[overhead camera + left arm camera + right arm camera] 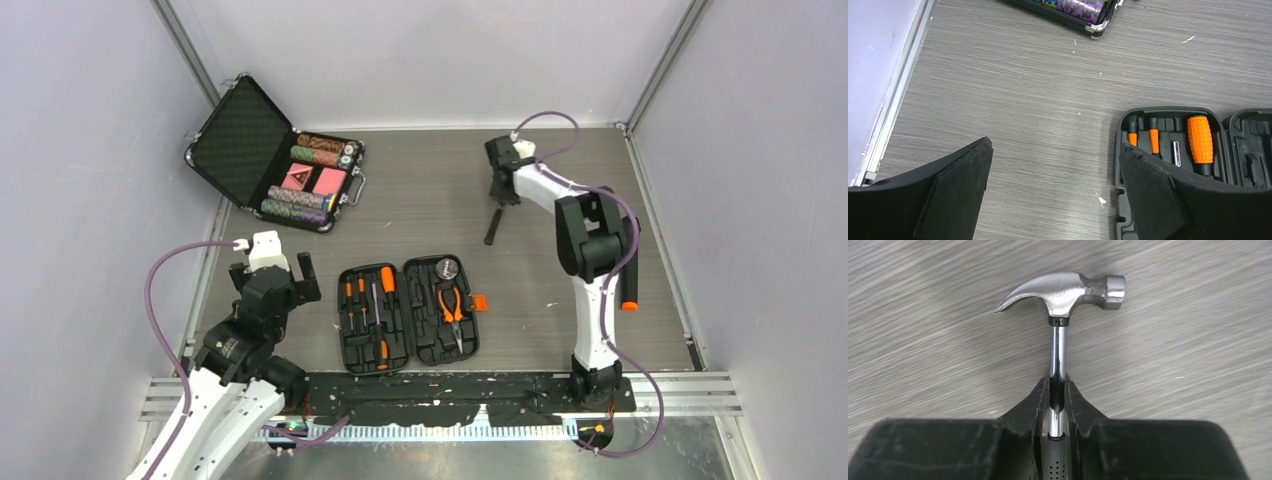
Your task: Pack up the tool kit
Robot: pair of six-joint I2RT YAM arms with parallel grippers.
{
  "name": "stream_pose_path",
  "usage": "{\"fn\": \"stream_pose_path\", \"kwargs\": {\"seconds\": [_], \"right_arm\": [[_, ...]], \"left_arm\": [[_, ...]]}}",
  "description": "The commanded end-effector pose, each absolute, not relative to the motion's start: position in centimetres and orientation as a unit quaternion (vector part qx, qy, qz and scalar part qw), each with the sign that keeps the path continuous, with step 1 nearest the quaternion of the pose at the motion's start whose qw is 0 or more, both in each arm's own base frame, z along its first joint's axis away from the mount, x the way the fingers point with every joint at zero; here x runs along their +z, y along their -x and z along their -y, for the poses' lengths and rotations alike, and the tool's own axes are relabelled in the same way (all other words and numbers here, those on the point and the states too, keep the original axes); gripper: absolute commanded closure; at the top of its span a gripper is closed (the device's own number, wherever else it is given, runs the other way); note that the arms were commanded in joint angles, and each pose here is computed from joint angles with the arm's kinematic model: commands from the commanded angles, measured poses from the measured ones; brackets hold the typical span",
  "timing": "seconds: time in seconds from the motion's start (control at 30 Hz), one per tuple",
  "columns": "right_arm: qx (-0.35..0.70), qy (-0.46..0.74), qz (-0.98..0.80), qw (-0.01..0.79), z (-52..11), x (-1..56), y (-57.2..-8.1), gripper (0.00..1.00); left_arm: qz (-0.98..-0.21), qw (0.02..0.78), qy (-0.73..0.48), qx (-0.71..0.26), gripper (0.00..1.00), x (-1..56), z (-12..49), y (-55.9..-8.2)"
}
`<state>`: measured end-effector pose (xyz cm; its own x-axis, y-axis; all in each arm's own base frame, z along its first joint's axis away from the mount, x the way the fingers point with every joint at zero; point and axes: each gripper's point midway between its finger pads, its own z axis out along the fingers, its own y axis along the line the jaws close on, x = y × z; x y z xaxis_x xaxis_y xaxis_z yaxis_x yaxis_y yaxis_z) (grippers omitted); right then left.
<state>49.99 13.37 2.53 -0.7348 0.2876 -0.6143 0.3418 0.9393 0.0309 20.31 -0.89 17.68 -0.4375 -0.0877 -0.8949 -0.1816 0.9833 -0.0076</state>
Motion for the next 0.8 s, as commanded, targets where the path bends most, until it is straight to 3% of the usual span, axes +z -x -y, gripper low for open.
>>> {"fn": "stream_pose_path", "kwargs": {"seconds": [0.0, 0.3, 0.43, 0.57, 0.77], "right_arm": [[-0.05, -0.133, -0.937, 0.32, -9.6, 4.2, -48.5, 0.95], [-0.013, -0.035, -0.964, 0.264, -9.0, 2.7, -39.9, 0.94], [-0.009, -0.024, -0.971, 0.236, -8.6, 2.0, -36.7, 0.84], [-0.004, -0.027, -0.975, 0.222, -8.6, 1.4, -35.7, 0.66], [-0.004, -0.026, -0.978, 0.205, -8.6, 1.3, -36.4, 0.58]], "left_arm": [[-0.832, 0.546, 0.087, 0.042, 0.02, 18.5, 0.9, -21.0], [-0.838, 0.539, 0.079, 0.04, 0.03, 18.2, 1.2, -21.2], [-0.839, 0.538, 0.078, 0.039, 0.03, 18.2, 1.3, -21.2], [-0.839, 0.537, 0.078, 0.039, 0.03, 18.2, 1.3, -21.2], [-0.84, 0.536, 0.076, 0.036, 0.03, 18.1, 1.4, -21.2]]}}
